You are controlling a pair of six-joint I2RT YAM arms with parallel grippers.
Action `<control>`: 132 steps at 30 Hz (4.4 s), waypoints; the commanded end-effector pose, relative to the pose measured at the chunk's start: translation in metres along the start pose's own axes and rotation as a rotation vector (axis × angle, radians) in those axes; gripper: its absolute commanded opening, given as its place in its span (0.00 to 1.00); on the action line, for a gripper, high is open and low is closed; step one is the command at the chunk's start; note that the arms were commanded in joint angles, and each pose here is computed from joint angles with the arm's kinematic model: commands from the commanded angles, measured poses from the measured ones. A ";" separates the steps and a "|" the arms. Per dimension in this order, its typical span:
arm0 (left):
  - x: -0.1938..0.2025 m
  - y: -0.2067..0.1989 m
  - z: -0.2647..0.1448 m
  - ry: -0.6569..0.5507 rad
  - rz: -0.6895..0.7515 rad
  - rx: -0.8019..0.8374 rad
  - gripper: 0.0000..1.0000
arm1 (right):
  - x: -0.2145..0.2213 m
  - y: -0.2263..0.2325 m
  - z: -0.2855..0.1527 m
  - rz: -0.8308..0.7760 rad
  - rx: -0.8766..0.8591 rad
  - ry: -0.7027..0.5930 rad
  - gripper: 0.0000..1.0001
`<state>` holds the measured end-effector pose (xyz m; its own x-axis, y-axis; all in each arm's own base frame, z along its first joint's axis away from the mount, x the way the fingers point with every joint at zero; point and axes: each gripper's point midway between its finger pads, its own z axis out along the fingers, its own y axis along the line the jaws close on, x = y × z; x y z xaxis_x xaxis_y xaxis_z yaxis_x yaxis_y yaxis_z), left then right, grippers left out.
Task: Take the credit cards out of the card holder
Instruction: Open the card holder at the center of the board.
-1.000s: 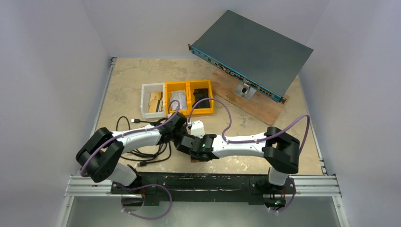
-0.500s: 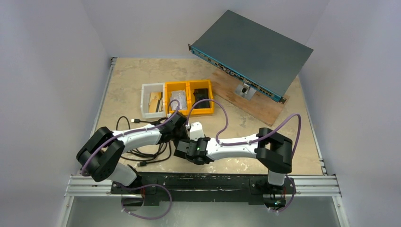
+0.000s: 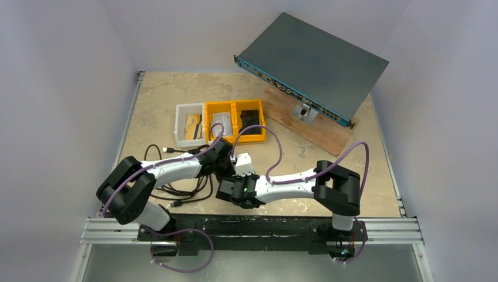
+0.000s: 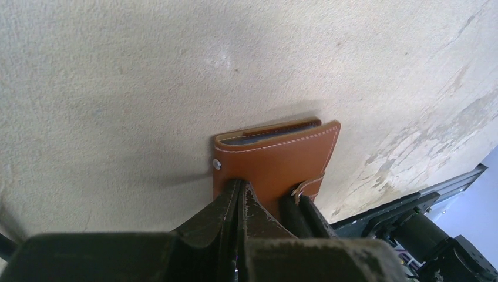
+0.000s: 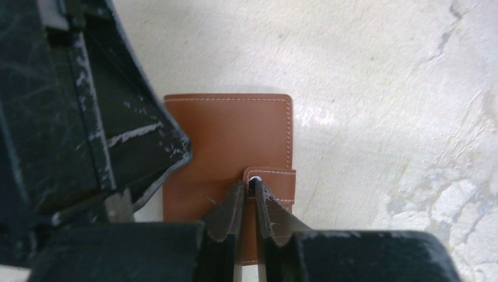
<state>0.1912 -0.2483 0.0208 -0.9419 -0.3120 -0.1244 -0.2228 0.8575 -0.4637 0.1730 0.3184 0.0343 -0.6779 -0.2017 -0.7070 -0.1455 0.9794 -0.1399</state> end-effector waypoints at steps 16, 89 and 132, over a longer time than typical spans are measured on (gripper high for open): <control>0.008 0.061 0.009 -0.015 0.058 -0.228 0.00 | 0.025 -0.020 0.018 0.351 -0.224 0.221 0.00; 0.017 0.075 0.037 0.098 0.017 -0.224 0.00 | -0.020 -0.031 0.015 0.041 0.006 0.091 0.34; 0.009 0.108 0.033 0.142 -0.033 -0.296 0.00 | 0.002 -0.075 0.005 0.010 0.161 0.119 0.00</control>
<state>0.2068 -0.2775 0.0194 -0.9683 -0.2485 0.0238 -0.2046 0.7354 -0.6460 0.1995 0.2886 0.0377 -0.7130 -0.1119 -0.6922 -0.0492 0.9927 -0.1098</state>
